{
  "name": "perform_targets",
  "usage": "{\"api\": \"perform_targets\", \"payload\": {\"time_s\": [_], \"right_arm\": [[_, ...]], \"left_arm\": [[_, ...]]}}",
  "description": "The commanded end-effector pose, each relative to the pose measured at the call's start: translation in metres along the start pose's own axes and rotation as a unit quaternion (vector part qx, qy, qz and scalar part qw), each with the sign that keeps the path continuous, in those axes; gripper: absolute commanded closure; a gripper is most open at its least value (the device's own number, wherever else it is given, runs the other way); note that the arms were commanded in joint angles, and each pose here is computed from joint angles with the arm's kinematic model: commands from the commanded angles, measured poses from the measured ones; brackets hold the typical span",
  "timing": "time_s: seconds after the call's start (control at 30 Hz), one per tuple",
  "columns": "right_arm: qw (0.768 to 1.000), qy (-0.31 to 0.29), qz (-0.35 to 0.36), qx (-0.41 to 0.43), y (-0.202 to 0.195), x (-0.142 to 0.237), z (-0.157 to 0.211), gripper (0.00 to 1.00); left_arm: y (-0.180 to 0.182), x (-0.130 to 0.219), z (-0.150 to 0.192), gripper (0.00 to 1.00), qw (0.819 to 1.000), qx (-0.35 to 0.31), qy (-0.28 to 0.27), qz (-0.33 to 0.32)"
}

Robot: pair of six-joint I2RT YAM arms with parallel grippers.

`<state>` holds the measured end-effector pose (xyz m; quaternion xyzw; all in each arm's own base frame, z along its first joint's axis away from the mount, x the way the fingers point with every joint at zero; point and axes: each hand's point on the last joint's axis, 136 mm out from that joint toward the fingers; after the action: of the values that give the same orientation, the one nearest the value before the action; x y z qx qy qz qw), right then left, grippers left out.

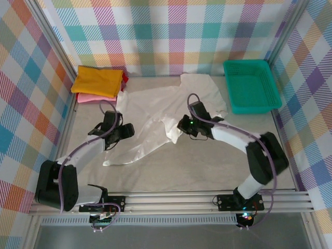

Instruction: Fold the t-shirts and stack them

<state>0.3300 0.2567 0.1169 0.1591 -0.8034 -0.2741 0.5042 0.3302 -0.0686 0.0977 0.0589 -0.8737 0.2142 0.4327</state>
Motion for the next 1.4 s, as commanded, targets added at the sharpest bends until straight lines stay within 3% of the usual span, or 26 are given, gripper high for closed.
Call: {"api": "perform_targets", "payload": {"time_s": [0.0,0.33,0.53,0.83,0.87,0.9,0.93,1.0,1.13,1.23,1.3,1.37], "right_arm": [[0.998,0.019,0.060,-0.001,-0.034,0.032,0.023,1.00],[0.981,-0.012,0.184,-0.060,-0.118,0.132,0.066,1.00],[0.969,-0.043,0.229,-0.079,-0.133,0.197,0.075,1.00],[0.956,-0.030,0.244,-0.157,-0.151,0.246,0.122,1.00],[0.955,-0.031,0.249,-0.160,-0.153,0.248,0.122,0.93],[0.952,-0.029,0.259,-0.161,-0.156,0.249,0.124,0.83],[0.949,-0.030,0.268,-0.162,-0.159,0.248,0.124,0.66],[0.949,-0.035,0.279,-0.144,-0.161,0.241,0.115,0.61],[0.947,-0.038,0.309,-0.079,-0.153,0.225,0.077,0.61],[0.956,-0.017,0.293,0.006,-0.130,0.190,0.038,0.63],[0.957,0.014,0.283,0.057,-0.116,0.152,0.013,0.66],[0.953,0.031,0.288,0.089,-0.107,0.114,-0.017,0.79]], "left_arm": [[0.019,0.010,0.006,0.27,0.999,0.014,-0.001,-0.032],[0.022,0.008,0.026,0.27,0.998,0.020,0.044,-0.031],[0.025,0.008,0.032,0.27,0.998,0.022,0.053,-0.034],[0.023,0.010,0.036,0.26,0.997,0.026,0.070,-0.031],[0.023,0.009,0.037,0.26,0.997,0.027,0.073,-0.031],[0.023,0.007,0.040,0.26,0.996,0.030,0.078,-0.030],[0.025,0.005,0.042,0.25,0.996,0.033,0.082,-0.033],[0.028,0.003,0.044,0.25,0.995,0.037,0.085,-0.040],[0.031,-0.002,0.040,0.25,0.994,0.050,0.084,-0.042],[0.025,-0.006,0.030,0.26,0.995,0.038,0.083,-0.037],[0.011,-0.012,0.017,0.29,0.997,0.025,0.074,-0.014],[-0.002,-0.023,0.002,0.35,0.998,0.023,0.063,0.001]]}}
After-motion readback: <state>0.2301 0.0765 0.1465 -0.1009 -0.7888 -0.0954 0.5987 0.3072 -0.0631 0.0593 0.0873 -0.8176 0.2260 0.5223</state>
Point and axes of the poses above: each hand's point on the last joint's axis, 136 mm out from that joint toward the fingers, its own x axis back along the fingers, its own y axis along the line the jaws close on, z = x × y, and after that the axes turned 9 degrees about x, right-handed
